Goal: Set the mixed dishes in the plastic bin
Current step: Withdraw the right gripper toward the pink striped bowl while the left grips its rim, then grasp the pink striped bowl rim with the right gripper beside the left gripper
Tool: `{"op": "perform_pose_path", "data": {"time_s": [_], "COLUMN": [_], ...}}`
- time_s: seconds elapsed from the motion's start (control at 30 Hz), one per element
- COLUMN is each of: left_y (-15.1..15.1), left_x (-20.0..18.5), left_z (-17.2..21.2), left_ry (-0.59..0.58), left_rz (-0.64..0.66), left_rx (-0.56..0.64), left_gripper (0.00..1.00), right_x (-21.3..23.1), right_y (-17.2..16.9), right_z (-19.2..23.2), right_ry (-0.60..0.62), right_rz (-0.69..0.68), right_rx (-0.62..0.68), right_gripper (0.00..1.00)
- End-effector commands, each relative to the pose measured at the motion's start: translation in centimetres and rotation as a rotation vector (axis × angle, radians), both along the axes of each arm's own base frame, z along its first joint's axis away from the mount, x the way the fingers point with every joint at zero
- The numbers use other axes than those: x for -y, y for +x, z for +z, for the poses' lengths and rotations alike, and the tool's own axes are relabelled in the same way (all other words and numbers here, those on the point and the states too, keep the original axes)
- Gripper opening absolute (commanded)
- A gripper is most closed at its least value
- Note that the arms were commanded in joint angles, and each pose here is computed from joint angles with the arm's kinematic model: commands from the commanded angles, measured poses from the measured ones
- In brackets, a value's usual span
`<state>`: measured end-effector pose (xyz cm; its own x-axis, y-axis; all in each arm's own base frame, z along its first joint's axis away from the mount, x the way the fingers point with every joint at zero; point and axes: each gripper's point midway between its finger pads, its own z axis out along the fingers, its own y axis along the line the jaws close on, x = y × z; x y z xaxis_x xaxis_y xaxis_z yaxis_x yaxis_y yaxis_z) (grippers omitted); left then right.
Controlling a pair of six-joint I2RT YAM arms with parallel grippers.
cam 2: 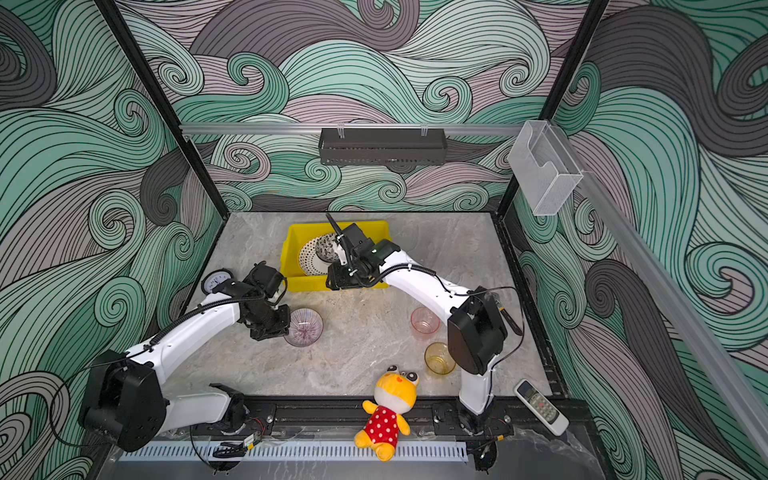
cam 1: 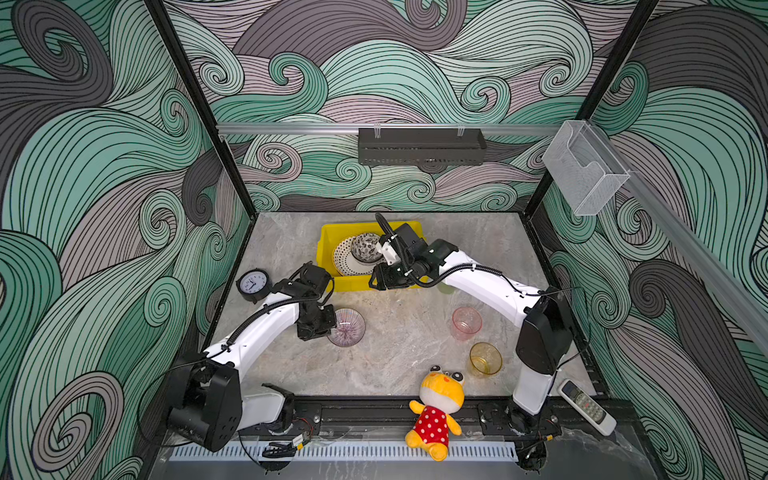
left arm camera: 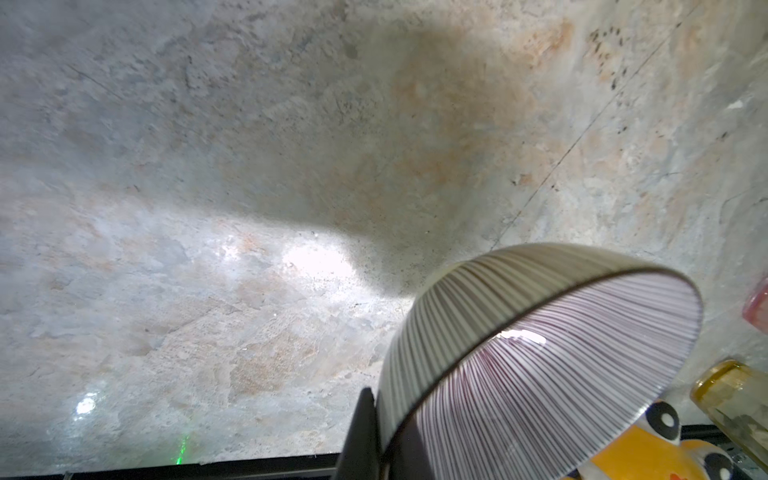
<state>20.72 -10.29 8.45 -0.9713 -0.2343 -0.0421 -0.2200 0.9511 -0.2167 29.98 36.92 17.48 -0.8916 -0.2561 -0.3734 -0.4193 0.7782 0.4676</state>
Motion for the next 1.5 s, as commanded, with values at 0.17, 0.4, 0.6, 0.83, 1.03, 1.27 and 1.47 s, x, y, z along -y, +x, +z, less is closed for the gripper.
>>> {"op": "perform_pose_path", "data": {"time_s": [0.17, 0.4, 0.6, 0.83, 1.03, 1.27, 1.47], "left_y": [1.0, 1.8, 2.0, 2.4, 2.7, 3.2, 3.2], "left_x": [0.3, 0.5, 0.6, 0.7, 0.8, 1.1, 1.2], "left_z": [3.1, 4.5, 5.1, 5.5, 6.0, 6.6, 6.7], "left_ry": [-0.011, -0.023, -0.028, -0.034, -0.041, -0.053, -0.06], "left_rz": [-0.015, -0.013, -0.016, -0.014, -0.014, -0.016, -0.02], "left_rx": [0.076, 0.119, 0.136, 0.156, 0.171, 0.194, 0.195], "left_gripper": [0.0, 0.0, 0.0, 0.0, 0.0, 0.0, 0.0], "right_x": [-0.4, -1.3, -2.1, -3.4, -3.8, -4.4, -4.5], "right_y": [-1.5, -2.4, -3.1, -4.0, -4.4, -4.6, -4.6], "right_z": [0.6, 0.3, -0.4, -0.8, -1.7, -2.4, -2.8], "right_ry": [-0.016, -0.015, -0.017, -0.012, -0.026, -0.039, -0.057], "right_rz": [0.049, 0.085, 0.108, 0.15, 0.162, 0.171, 0.168], "right_rx": [0.027, 0.023, 0.006, -0.012, -0.033, -0.05, -0.045], "right_gripper": [0.53, 0.52, 0.51, 0.5, 0.49, 0.46, 0.37]}}
